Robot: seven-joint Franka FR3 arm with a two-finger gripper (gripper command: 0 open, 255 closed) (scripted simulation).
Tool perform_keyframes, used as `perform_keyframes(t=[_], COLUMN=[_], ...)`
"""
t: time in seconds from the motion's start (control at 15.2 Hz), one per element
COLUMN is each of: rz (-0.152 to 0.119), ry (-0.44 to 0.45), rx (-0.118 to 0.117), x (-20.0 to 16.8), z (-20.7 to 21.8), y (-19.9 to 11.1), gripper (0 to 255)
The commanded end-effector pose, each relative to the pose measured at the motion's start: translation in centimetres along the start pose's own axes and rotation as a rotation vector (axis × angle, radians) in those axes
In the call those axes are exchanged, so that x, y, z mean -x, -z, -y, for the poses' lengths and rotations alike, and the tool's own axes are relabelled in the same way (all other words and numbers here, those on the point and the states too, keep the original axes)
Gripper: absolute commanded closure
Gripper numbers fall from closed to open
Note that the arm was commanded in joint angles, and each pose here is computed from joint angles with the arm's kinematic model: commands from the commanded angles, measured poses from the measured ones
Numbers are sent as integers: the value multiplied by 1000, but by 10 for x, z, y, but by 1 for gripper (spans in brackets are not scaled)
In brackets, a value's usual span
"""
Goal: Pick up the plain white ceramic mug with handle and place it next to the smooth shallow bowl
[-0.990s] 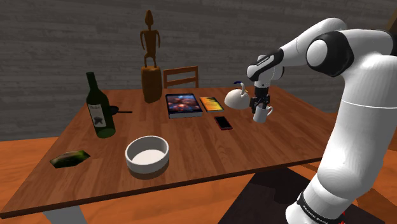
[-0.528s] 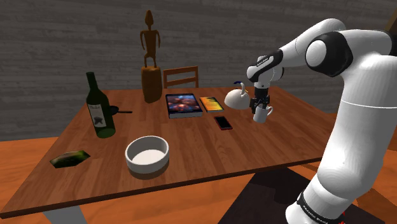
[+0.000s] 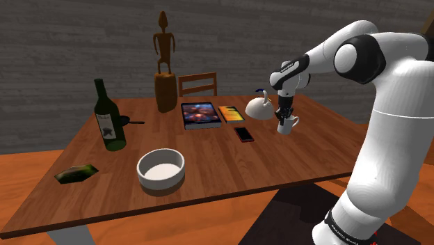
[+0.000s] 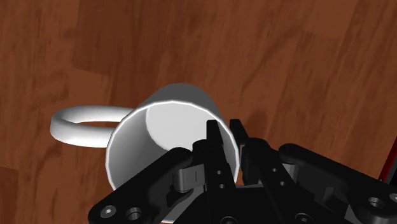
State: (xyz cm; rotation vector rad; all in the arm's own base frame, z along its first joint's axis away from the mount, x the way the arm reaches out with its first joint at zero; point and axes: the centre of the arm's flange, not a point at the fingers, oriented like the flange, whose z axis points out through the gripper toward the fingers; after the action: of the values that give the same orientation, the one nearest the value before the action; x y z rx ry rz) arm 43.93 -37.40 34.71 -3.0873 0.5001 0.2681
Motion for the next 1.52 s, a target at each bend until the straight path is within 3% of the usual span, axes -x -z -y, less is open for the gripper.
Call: perform_keyframes(t=[0.0,1.45], rz=[0,0], ry=[0,0], rx=[0,0], x=[0,19], z=[0,-3], y=[0,109], gripper=[255,255])
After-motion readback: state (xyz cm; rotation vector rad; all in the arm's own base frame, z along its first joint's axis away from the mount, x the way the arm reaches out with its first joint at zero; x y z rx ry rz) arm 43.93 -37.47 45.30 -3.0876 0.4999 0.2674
